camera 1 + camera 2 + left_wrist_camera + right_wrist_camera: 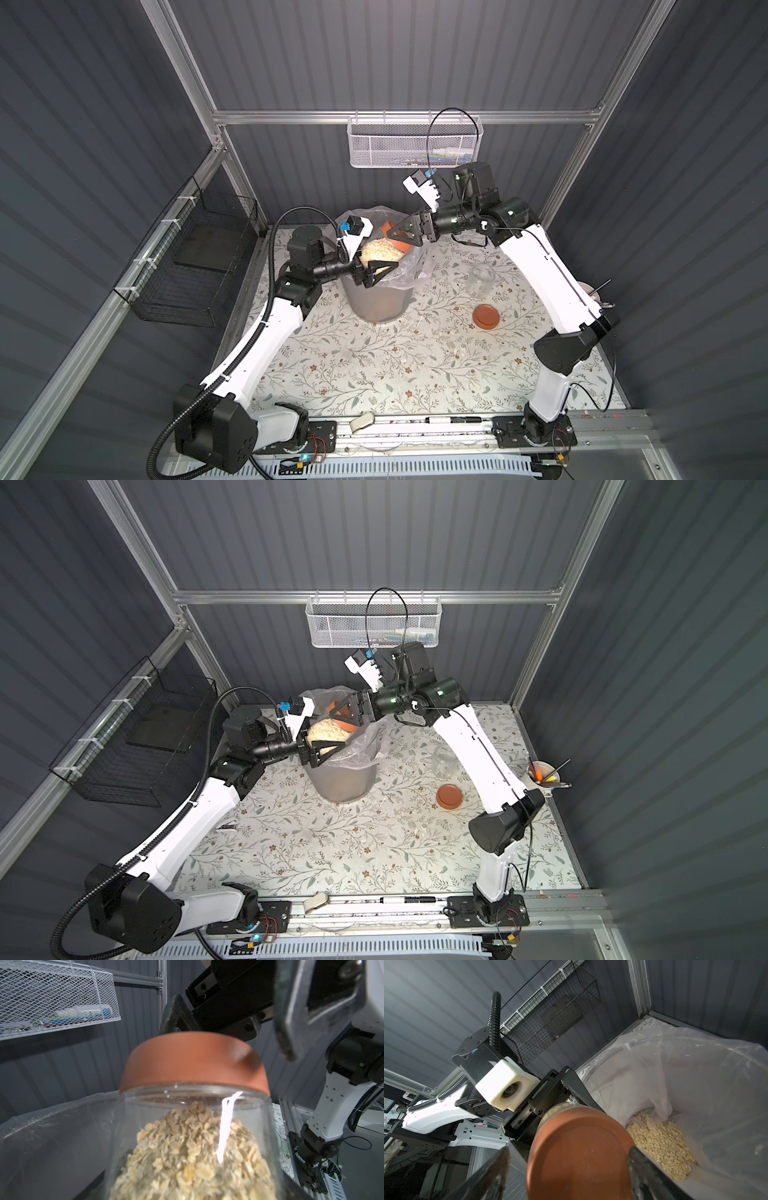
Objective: Empty expired oatmeal from jars
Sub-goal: Unscrew the lid from the jar.
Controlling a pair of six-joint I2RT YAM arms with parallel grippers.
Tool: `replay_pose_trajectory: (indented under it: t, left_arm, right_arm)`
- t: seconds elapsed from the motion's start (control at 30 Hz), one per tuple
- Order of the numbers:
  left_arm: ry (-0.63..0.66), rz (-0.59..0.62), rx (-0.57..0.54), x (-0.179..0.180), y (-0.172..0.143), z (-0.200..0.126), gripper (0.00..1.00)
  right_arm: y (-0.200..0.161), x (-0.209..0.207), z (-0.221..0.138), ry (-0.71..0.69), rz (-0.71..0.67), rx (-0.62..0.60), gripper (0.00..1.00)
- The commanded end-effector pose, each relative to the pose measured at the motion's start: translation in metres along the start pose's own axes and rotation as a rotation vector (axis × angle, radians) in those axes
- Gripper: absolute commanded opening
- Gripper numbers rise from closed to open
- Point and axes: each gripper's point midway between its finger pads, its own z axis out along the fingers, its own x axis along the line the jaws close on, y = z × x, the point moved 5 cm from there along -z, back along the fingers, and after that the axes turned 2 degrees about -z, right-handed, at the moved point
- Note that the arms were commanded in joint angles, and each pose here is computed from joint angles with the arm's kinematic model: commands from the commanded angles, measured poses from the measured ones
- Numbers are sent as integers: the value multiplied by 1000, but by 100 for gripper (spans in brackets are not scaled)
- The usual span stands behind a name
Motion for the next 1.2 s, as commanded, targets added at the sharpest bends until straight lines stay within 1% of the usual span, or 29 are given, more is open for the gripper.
replay_pose_trajectory:
  t: [0.0,0.2,0.3,0.43,0.5,0.6,0.83,0.97,1.03,1.17]
  left_arm:
    - [-26,146,-117,-18,48,-14,0]
    - [-32,153,-128,-22,53,-17,0]
    - [-32,156,-132,-25,55,-19,0]
    - [-36,160,-135,-28,57,-21,0]
    - [-38,161,-136,-29,58,-22,0]
    - [-38,164,-136,-31,58,-23,0]
    - [-34,167,-129,-31,57,-24,0]
    - [-35,168,-127,-31,56,-23,0]
    - [-33,172,-129,-31,57,-24,0]
    - [-30,170,-126,-30,57,-23,0]
  right_arm:
    - [-7,1,4,17,11,23,87]
    - [-12,0,10,33,15,42,86]
    - [-12,-1,13,37,20,47,82]
    - [-14,-7,18,36,31,54,83]
    - [-13,-8,19,37,31,51,85]
    - [-13,-11,20,23,34,51,92]
    - [-13,-19,20,-24,46,51,96]
    - [-16,-23,19,-43,51,57,97]
    - [-17,-24,20,-41,59,63,96]
    - [-15,-18,16,-19,44,50,84]
